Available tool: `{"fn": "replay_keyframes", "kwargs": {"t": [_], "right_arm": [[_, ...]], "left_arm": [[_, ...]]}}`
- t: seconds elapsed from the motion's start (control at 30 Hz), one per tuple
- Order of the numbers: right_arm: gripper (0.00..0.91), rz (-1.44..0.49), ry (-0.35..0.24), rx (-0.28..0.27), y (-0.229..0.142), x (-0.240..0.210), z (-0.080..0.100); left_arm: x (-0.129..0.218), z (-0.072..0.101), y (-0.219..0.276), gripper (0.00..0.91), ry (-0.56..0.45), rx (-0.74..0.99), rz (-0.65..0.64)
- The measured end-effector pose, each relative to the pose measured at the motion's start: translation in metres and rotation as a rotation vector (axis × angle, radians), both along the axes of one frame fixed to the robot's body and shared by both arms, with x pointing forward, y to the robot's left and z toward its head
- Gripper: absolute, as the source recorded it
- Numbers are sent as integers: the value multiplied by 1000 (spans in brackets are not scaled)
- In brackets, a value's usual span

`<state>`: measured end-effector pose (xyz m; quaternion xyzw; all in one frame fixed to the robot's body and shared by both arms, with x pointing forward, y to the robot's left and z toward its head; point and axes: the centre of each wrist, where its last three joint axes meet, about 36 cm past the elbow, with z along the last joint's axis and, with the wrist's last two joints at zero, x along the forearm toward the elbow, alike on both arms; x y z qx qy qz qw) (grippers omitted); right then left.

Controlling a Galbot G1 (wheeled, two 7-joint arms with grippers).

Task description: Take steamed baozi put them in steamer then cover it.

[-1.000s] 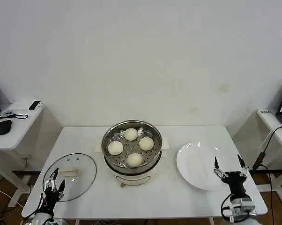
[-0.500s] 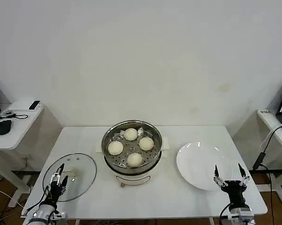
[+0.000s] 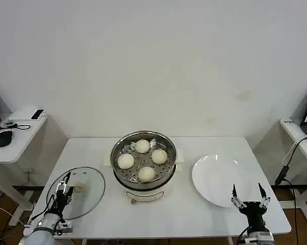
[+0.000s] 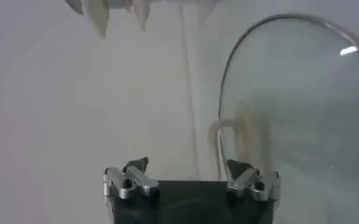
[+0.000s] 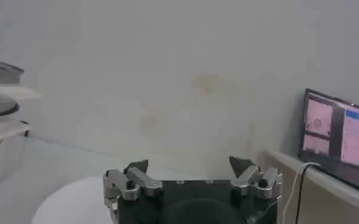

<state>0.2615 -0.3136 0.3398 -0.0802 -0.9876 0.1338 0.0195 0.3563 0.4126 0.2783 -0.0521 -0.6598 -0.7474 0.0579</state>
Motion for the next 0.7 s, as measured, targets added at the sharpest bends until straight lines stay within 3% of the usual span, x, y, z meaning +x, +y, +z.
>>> {"fn": "replay_keyframes", "kwargs": {"t": [0.13, 0.17, 0.23, 0.7], "right_arm": [[907, -1, 6, 0, 2, -3, -2], [907, -1, 7, 0, 2, -4, -2], [907, -2, 10, 0, 2, -5, -3], [907, 9, 15, 4, 10, -5, -4]], "left_arm": [[9, -5, -1, 907, 0, -3, 1], [12, -6, -1, 433, 0, -4, 1], [16, -7, 0, 0, -1, -5, 0], [29, -12, 11, 0, 2, -11, 9]]}}
